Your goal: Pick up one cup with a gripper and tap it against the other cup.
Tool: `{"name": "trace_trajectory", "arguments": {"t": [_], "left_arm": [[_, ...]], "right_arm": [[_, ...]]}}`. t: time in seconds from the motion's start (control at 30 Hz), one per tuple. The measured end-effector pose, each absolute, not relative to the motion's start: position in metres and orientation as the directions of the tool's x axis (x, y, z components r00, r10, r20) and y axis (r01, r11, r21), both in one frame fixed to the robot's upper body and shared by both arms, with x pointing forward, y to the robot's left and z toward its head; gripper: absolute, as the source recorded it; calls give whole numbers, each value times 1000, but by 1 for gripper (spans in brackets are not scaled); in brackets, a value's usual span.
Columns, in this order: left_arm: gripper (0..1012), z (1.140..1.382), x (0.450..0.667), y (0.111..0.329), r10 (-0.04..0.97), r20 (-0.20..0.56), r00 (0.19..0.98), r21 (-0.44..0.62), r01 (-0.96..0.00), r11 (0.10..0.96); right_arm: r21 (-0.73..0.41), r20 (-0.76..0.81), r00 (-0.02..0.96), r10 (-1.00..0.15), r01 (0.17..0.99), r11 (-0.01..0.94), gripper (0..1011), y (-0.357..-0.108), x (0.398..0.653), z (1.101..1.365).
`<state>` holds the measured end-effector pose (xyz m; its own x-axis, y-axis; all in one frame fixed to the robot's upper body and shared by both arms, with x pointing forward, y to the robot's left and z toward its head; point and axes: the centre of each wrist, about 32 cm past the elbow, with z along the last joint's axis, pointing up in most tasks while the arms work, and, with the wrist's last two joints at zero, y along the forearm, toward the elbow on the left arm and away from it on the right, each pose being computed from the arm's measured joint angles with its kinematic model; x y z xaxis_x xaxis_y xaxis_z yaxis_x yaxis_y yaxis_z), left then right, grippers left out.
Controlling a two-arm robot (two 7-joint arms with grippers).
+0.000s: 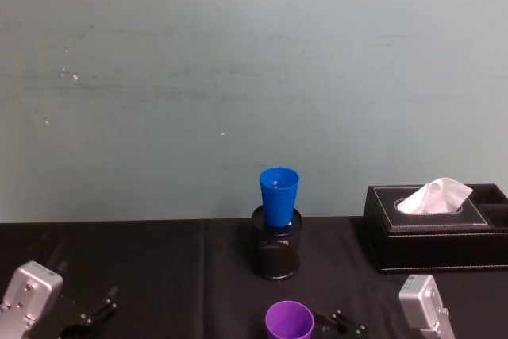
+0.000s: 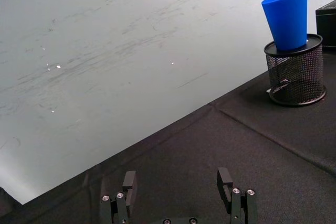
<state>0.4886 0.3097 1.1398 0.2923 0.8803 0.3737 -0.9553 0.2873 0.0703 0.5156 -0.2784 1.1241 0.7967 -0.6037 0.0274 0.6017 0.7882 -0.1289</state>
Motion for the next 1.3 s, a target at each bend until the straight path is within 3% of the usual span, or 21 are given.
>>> {"name": "trace_trajectory", "arguments": {"t": [0.6,1.3], "left_arm": [[1000,1140,489,310,880,374,292,70,-955,287],[1000,1140,489,310,880,374,292,70,-955,287]], "right_arm": [[-113,21,810,-586,584,804,1003,-264,539,1114],[-98,55,817,-574,577,811,1003,-256,544,1111]]}}
